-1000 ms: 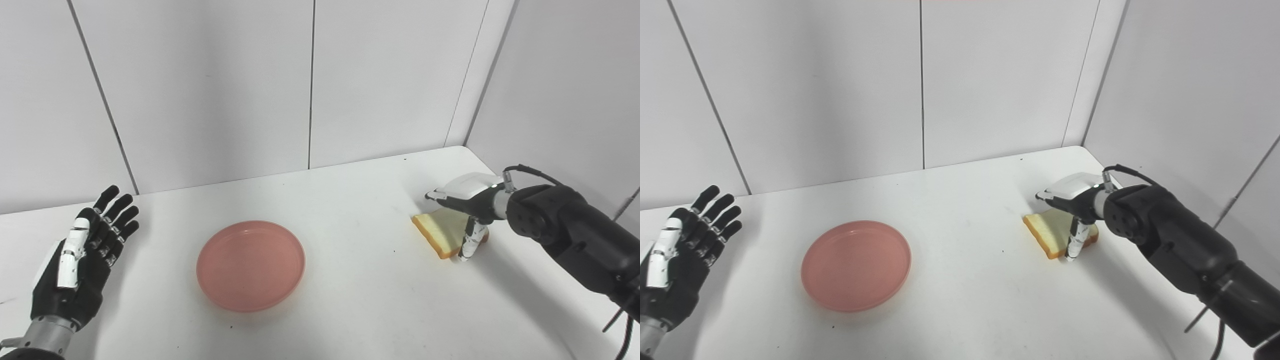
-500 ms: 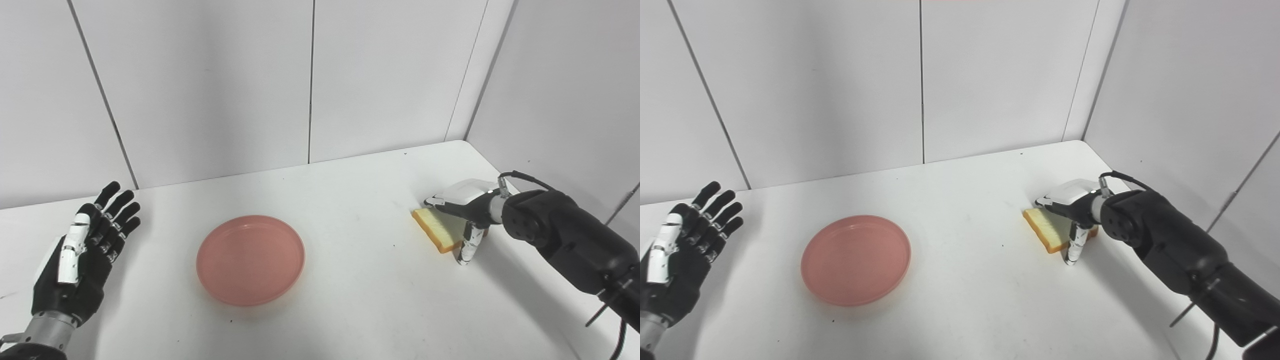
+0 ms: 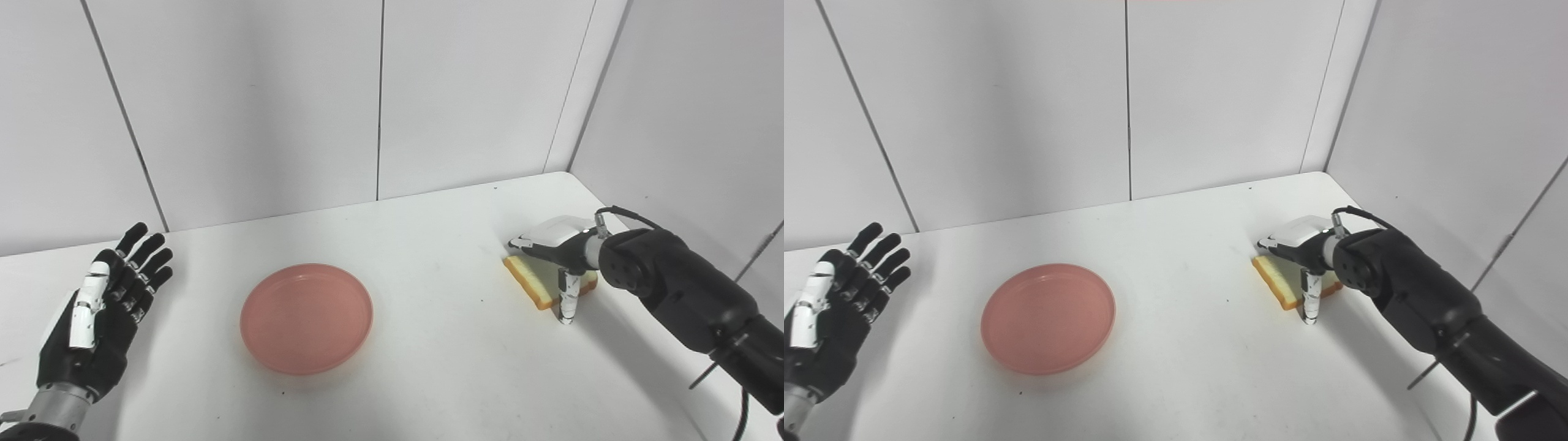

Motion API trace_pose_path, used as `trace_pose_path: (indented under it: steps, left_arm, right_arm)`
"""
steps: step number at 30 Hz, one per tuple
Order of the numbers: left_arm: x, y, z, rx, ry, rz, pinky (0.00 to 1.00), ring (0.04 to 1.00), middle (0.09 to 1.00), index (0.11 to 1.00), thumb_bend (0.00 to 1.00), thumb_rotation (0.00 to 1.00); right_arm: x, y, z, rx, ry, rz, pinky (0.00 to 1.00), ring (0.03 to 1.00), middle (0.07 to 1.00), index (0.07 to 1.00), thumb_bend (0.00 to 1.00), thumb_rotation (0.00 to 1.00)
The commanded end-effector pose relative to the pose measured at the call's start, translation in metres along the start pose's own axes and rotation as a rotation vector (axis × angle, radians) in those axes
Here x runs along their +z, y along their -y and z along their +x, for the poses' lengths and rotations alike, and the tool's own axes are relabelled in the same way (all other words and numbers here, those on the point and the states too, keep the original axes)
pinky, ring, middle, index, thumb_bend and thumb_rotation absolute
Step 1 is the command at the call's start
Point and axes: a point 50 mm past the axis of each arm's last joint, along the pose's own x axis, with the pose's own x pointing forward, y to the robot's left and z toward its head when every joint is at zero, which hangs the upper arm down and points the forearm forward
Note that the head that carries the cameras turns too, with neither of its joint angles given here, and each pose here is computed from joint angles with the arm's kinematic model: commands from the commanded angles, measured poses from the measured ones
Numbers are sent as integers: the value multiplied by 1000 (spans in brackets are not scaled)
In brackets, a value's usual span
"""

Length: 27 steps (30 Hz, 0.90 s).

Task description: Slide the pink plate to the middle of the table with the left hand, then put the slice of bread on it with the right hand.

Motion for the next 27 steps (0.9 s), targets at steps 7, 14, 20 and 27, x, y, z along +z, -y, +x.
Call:
trace_pose_path:
  steps: [7,14,20,27]
  left_arm:
    - [18,2,3,-20,51,14,965,936,936,925,420,1000]
    - [19,6,3,-20,51,16,961,937,937,924,411,1000]
    - [19,5,3,-19,53,16,961,935,936,923,412,1000]
    - [19,5,3,-16,48,16,957,934,936,922,420,1000]
  right_arm:
    - [-12,20,13,-61,-50,64,635,793,858,876,944,12]
    - [-18,15,26,-117,-25,75,522,518,554,524,589,0]
    - [-23,13,30,-119,-32,100,438,415,514,493,517,0]
    - [-24,19,25,-128,-46,128,356,375,484,558,509,0]
